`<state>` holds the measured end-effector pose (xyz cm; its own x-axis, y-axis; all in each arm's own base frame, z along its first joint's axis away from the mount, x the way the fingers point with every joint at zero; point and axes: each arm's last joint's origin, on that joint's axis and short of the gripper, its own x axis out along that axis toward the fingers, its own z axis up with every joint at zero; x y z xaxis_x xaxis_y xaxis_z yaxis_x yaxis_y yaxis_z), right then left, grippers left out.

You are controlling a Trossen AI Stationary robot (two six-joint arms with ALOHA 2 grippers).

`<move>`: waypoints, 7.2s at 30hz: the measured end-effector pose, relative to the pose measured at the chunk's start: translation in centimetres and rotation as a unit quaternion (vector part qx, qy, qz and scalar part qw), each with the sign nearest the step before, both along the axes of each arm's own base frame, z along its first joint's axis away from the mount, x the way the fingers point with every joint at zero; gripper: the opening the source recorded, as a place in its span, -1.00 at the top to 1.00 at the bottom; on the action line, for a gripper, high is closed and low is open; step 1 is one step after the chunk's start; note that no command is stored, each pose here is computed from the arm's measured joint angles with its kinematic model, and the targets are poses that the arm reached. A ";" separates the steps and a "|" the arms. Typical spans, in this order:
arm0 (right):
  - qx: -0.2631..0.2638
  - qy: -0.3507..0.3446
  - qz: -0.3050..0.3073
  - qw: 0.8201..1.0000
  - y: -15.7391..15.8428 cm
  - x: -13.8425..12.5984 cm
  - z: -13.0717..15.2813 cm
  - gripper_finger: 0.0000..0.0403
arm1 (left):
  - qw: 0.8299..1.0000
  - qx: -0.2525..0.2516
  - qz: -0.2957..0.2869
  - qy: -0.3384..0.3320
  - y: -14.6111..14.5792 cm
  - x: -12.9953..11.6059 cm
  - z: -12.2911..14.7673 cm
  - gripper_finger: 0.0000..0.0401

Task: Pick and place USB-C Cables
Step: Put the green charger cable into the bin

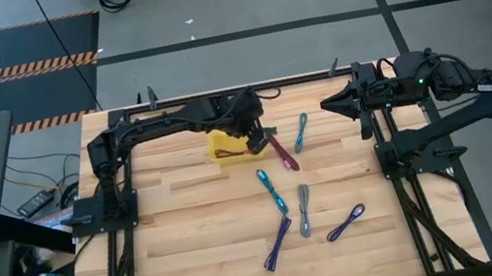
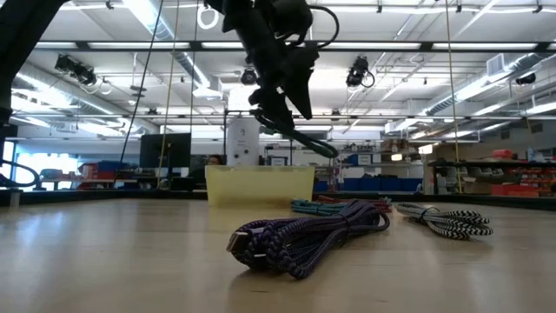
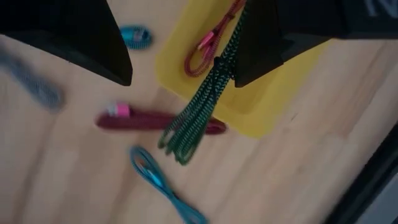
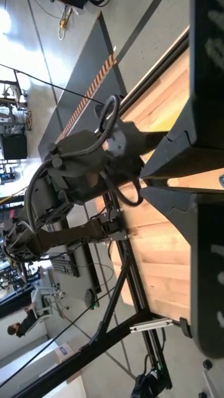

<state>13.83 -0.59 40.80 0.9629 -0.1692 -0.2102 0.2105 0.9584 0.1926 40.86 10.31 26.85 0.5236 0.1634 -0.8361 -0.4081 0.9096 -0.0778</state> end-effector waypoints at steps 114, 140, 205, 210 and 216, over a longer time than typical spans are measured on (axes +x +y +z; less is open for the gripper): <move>0.043 0.177 0.098 0.978 -6.9 17.9 -12.4 0.87 | 0.989 0.025 -0.117 -0.089 -5.3 -7.8 19.6 -0.44; 0.090 0.157 0.093 0.979 -13.9 16.9 -14.0 0.87 | 0.988 0.116 -0.020 -0.101 -7.0 -19.6 25.1 -0.44; 0.131 0.459 0.217 0.851 -14.6 25.5 -22.1 0.87 | 0.989 0.124 -0.035 -0.079 -7.0 -19.7 24.8 -0.44; 0.130 0.464 0.214 0.850 -14.9 25.3 -22.1 0.87 | 0.989 0.124 -0.035 -0.079 -7.0 -19.7 24.8 -0.44; 0.126 0.466 0.217 0.848 -15.0 25.2 -22.1 0.87 | 0.989 0.124 -0.035 -0.079 -7.0 -19.7 24.8 -0.44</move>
